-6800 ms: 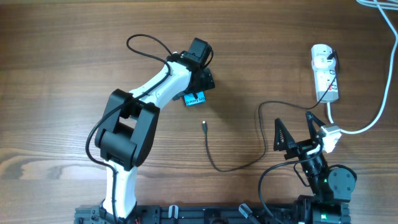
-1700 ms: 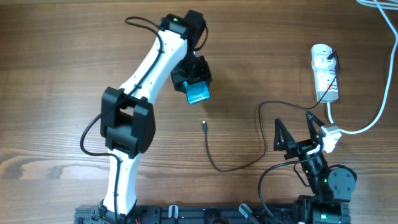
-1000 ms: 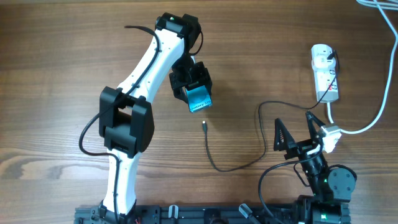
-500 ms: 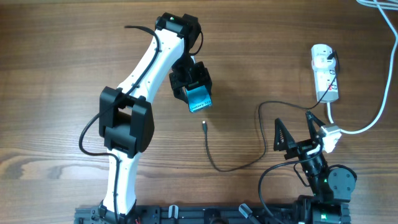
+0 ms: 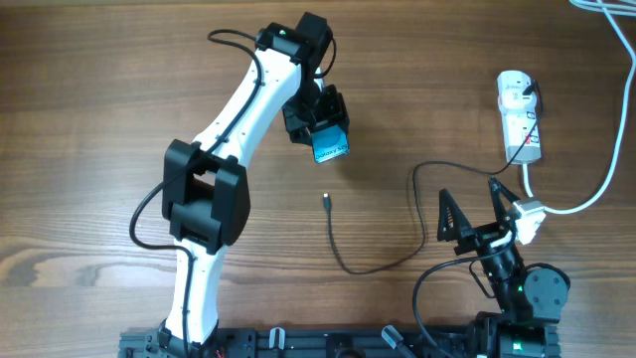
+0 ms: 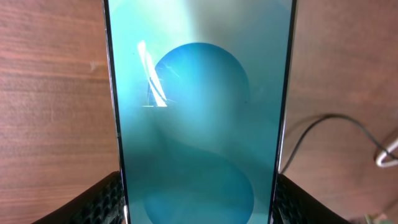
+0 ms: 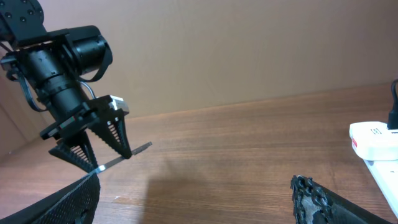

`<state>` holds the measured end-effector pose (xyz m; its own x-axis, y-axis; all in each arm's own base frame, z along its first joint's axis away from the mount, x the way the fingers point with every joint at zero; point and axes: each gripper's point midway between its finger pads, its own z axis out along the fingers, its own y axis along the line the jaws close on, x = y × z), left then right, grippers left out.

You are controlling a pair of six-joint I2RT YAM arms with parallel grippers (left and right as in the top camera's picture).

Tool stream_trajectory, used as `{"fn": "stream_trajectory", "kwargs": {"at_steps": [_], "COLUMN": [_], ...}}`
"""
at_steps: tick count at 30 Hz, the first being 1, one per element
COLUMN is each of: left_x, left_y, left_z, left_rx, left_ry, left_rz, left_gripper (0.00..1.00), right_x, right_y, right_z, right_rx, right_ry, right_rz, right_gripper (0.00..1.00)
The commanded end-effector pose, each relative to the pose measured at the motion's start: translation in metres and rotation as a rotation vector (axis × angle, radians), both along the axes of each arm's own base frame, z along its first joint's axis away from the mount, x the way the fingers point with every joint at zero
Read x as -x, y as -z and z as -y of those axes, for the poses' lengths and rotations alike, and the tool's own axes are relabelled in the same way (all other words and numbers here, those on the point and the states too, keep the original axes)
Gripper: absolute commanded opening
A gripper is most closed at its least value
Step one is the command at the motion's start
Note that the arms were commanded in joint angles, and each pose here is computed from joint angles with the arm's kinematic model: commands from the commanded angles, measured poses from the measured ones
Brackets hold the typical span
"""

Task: Plug charger to phone and switch on socket
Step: 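Lift and tilt the phone upright with the left gripper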

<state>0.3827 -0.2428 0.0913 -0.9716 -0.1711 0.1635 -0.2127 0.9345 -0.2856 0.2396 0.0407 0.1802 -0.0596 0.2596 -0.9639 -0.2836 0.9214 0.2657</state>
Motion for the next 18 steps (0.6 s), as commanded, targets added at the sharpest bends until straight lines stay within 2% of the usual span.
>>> {"fn": "stream_trajectory", "kwargs": {"at_steps": [1,4,8,14,18], "left_x": [-0.014,-0.016,-0.019,-0.02,-0.02], "left_y": [-0.005,-0.005,-0.006,-0.006,-0.006], "left_z": [-0.002,-0.001,0.001,0.001,0.001], "left_rx": [-0.021,-0.019,-0.014,-0.019,-0.019], "left_ry": [-0.072,-0.106,-0.122,-0.182,-0.193], "left_rz": [0.044,0.042,0.05,0.035,0.031], "left_gripper": [0.04,0.04,0.04,0.04,0.04], "right_x": [0.0,0.001,0.004,0.0,0.005], "right_y": [-0.003,-0.002,-0.002,-0.002,-0.002], "right_z": [0.001,-0.001,-0.012,0.001,-0.013], "right_rx": [-0.011,-0.119,-0.51,-0.884,-0.935], "right_ry": [0.005,-0.007,-0.081,-0.013,-0.094], "right_rz": [0.01,-0.023,-0.165,-0.253,-0.313], "right_gripper": [1.0,1.0,1.0,1.0,1.0]}}
